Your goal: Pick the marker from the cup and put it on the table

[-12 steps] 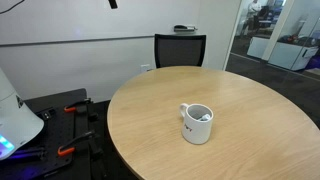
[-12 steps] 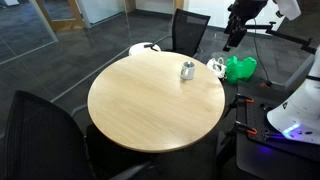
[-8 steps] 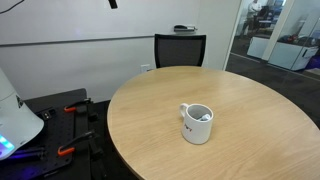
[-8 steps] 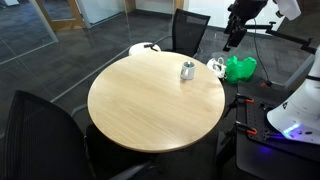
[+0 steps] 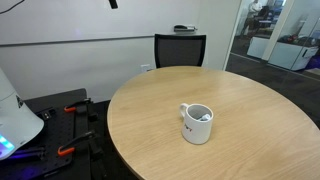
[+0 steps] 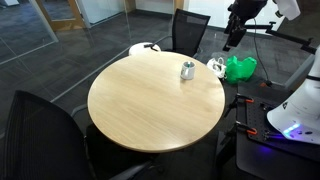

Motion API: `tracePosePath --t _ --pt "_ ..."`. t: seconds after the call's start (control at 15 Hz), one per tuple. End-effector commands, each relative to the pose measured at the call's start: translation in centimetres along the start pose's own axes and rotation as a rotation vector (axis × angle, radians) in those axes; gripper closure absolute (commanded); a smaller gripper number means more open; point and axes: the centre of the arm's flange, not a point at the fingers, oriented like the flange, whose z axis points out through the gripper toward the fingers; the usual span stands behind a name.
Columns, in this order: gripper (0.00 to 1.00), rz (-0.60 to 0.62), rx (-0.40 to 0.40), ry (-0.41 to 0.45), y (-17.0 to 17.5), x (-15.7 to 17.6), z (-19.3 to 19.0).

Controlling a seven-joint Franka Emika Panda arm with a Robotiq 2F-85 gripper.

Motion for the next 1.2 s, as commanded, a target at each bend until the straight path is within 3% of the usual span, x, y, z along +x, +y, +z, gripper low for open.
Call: tracePosePath --t 0.0,0.67,1.13 --pt "0.00 0.113 0.023 0.015 1.2 1.0 0.5" --pt "0.00 0.527 0.029 0.030 5.4 3.7 4.2" --pt "0.00 0.727 0.039 0.062 9.0 4.9 7.2"
